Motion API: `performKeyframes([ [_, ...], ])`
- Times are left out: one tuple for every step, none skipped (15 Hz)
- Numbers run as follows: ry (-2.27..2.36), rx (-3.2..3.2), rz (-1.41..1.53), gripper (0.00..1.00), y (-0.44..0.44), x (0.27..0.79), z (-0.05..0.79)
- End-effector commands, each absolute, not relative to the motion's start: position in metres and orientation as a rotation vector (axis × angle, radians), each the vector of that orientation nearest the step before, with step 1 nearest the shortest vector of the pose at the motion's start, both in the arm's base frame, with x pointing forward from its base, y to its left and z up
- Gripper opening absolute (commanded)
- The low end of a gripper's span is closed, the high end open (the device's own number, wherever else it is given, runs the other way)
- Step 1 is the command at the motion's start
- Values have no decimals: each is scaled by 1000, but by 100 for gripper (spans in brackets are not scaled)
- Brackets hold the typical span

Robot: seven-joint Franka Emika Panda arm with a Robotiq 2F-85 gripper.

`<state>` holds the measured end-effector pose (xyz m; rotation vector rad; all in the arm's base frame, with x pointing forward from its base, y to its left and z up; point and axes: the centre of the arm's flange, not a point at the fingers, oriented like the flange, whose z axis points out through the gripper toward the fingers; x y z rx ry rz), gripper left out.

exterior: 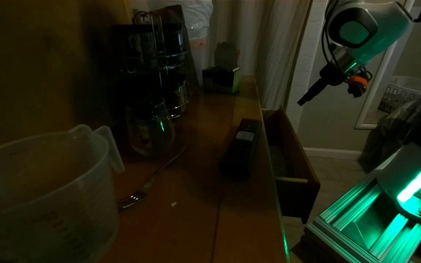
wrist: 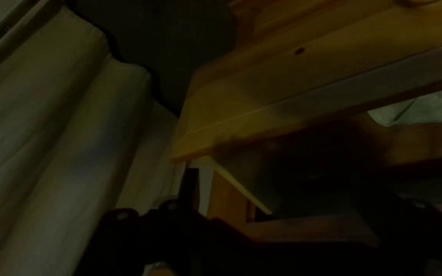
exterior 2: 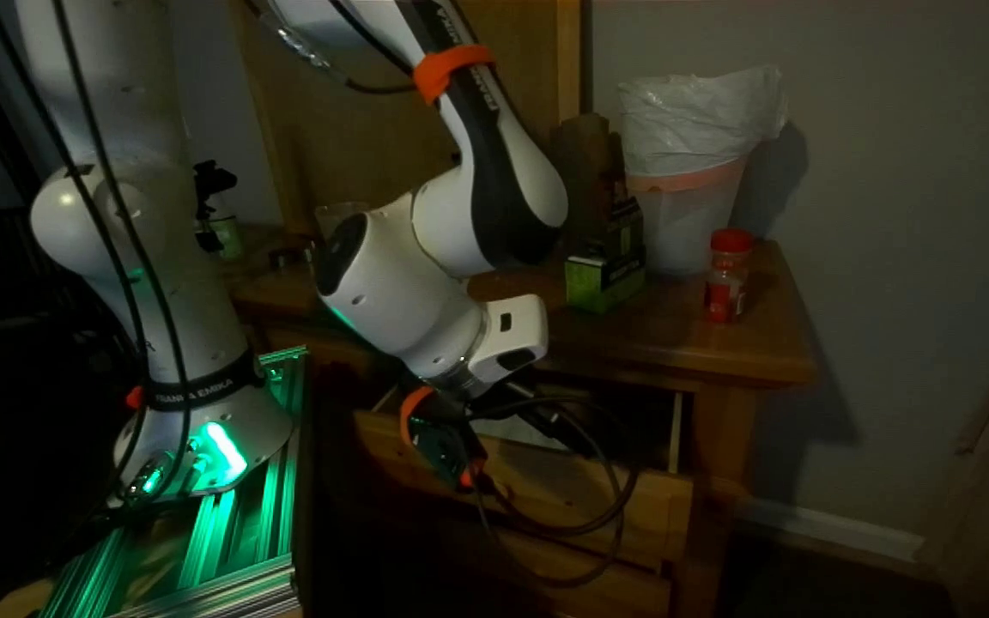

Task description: Open the topmost drawer on the right.

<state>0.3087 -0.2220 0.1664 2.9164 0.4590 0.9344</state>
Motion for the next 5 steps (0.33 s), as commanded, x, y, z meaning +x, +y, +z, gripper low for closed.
performKeyframes([
  [490,2878,1061,100,-216,273,203],
  [519,2856,1097,100,-214,270,211],
  [538,2837,1122,100,-211,268,215],
  [473,2889,1042,100,-228,289,195],
  [490,2878,1069,100,-228,289,203],
])
